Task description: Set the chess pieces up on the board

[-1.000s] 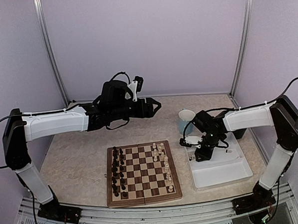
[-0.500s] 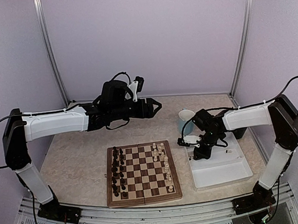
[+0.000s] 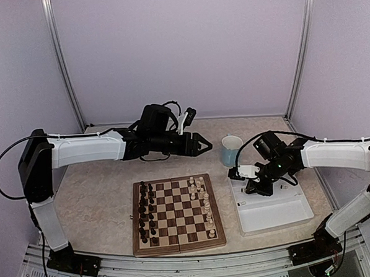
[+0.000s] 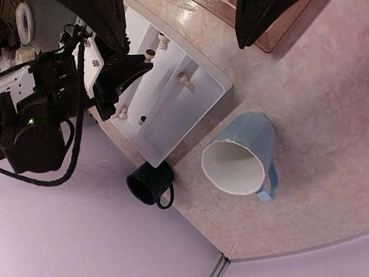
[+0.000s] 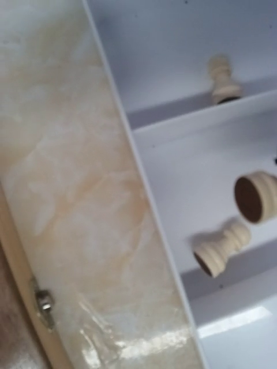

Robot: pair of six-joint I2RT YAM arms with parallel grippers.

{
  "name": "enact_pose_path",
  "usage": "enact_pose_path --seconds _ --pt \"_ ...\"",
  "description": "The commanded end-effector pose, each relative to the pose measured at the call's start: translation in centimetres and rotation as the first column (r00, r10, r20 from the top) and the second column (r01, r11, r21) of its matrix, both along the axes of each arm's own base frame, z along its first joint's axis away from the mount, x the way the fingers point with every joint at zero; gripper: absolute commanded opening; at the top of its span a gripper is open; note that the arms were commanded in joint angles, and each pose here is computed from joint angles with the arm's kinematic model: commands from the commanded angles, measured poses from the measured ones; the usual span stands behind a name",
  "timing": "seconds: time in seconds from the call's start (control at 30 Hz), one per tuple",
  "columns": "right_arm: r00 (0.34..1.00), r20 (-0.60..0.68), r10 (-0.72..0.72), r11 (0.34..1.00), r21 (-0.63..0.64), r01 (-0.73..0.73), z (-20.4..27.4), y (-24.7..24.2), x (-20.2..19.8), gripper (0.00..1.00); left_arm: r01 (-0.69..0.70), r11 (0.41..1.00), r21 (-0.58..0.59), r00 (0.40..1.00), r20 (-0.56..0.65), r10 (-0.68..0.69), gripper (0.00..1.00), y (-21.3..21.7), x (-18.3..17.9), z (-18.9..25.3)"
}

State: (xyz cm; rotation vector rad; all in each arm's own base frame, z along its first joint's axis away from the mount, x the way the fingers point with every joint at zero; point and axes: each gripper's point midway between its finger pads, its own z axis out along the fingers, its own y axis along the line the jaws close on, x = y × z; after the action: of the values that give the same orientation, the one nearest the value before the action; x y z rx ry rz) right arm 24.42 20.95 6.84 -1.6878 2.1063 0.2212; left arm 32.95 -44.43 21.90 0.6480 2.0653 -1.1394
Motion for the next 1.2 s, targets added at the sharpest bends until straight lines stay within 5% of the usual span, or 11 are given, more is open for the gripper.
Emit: enact_pose_path --seconds 0.0,0.57,1.0,1.17 --pt "0.999 0.036 0.025 0.999 0.024 -0.026 1.6 0.4 0.2 0.0 0.127 0.992 -0.006 0.987 -0.103 -0.127 0.65 -1.5 -1.8 -1.6" --pt "0.998 0.066 0.015 0.959 0.282 -0.033 11.1 5.5 2.6 0.0 0.339 0.932 -0.13 0.917 -0.174 -0.359 0.61 -5.8 -6.5 -2.6" --pt "0.993 0.067 0.1 0.953 0.281 -0.115 11.8 7.3 1.8 0.03 0.331 0.925 -0.189 0.908 -0.203 -0.366 0.49 -6.7 -6.0 -2.6" --pt "0.991 0.067 0.117 0.953 0.274 -0.131 11.7 7.3 1.4 0.03 0.319 0.923 -0.216 0.905 -0.221 -0.364 0.36 -6.5 -5.6 -2.4"
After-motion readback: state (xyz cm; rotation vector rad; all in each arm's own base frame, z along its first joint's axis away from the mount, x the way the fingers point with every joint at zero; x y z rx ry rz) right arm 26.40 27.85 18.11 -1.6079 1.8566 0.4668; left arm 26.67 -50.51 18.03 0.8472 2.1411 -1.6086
